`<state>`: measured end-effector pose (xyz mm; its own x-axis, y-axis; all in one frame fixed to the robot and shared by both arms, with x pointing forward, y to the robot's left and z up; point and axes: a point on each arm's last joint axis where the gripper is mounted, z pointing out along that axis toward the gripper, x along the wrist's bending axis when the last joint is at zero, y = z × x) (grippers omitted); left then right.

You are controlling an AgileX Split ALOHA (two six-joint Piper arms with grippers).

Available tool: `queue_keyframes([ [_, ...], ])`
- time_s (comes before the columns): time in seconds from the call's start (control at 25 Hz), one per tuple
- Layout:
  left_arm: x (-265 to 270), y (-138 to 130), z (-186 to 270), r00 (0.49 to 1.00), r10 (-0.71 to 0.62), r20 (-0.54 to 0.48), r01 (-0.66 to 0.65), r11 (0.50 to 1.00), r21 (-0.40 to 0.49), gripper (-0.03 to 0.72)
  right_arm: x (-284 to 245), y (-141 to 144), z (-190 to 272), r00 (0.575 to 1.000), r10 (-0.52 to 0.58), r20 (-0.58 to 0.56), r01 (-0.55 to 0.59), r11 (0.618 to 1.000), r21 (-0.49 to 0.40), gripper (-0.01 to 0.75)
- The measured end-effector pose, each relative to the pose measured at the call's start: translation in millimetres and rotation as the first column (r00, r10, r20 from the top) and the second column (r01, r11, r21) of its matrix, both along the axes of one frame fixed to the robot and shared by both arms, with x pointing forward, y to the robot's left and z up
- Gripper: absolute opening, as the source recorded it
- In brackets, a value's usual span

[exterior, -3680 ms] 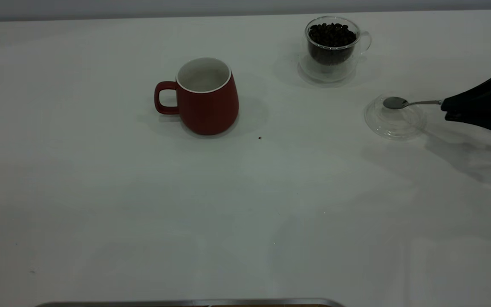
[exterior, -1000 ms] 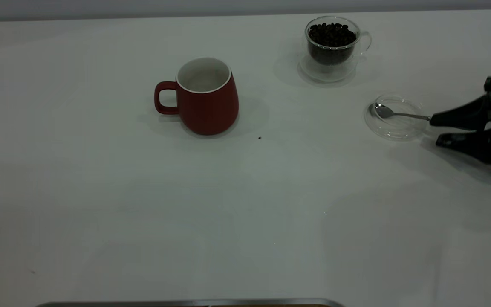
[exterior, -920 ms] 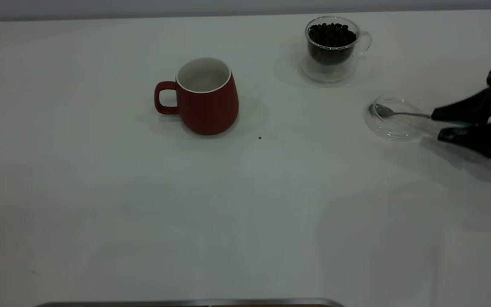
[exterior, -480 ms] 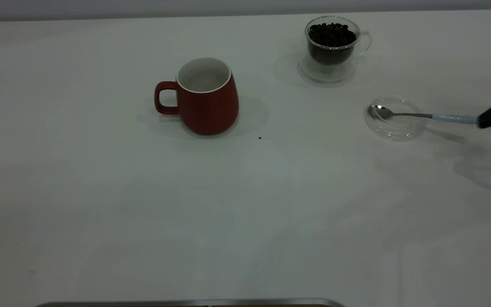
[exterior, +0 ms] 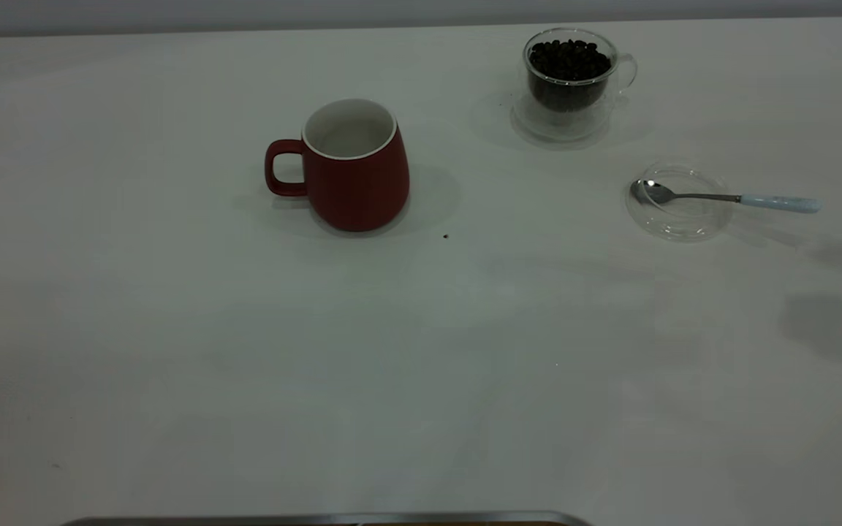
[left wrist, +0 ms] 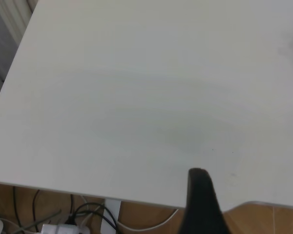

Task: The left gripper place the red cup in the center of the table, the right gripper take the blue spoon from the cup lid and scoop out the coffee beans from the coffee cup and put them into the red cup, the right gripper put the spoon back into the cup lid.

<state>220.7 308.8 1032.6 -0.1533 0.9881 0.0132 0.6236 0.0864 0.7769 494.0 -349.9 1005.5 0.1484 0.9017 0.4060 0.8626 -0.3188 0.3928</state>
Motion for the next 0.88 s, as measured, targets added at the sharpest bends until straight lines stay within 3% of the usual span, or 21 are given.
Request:
queue_keyframes([
  [0.2, 0.0, 0.0, 0.0, 1.000, 0.001, 0.000, -0.001, 1.000, -0.001, 0.577, -46.9, 37.4, 64.6, 0.971, 0.146, 0.190, -0.133, 0.988, -0.083, 0.406],
  [0.52, 0.0, 0.0, 0.0, 1.000, 0.001, 0.000, -0.001, 1.000, -0.001, 0.577, -120.2, 62.4, 116.1, 0.862, 0.311, 0.400, -0.222, 0.941, -0.255, 0.404],
  [0.64, 0.0, 0.0, 0.0, 1.000, 0.001, 0.000, -0.001, 1.000, -0.001, 0.577, -139.7, 64.9, 121.9, 0.843, 0.340, 0.416, -0.214, 0.922, -0.322, 0.400],
  [0.88, 0.0, 0.0, 0.0, 1.000, 0.001, 0.000, -0.001, 1.000, -0.001, 0.577, -170.1, 70.5, 121.5, 0.853, 0.362, 0.376, -0.229, 0.907, -0.354, 0.388],
])
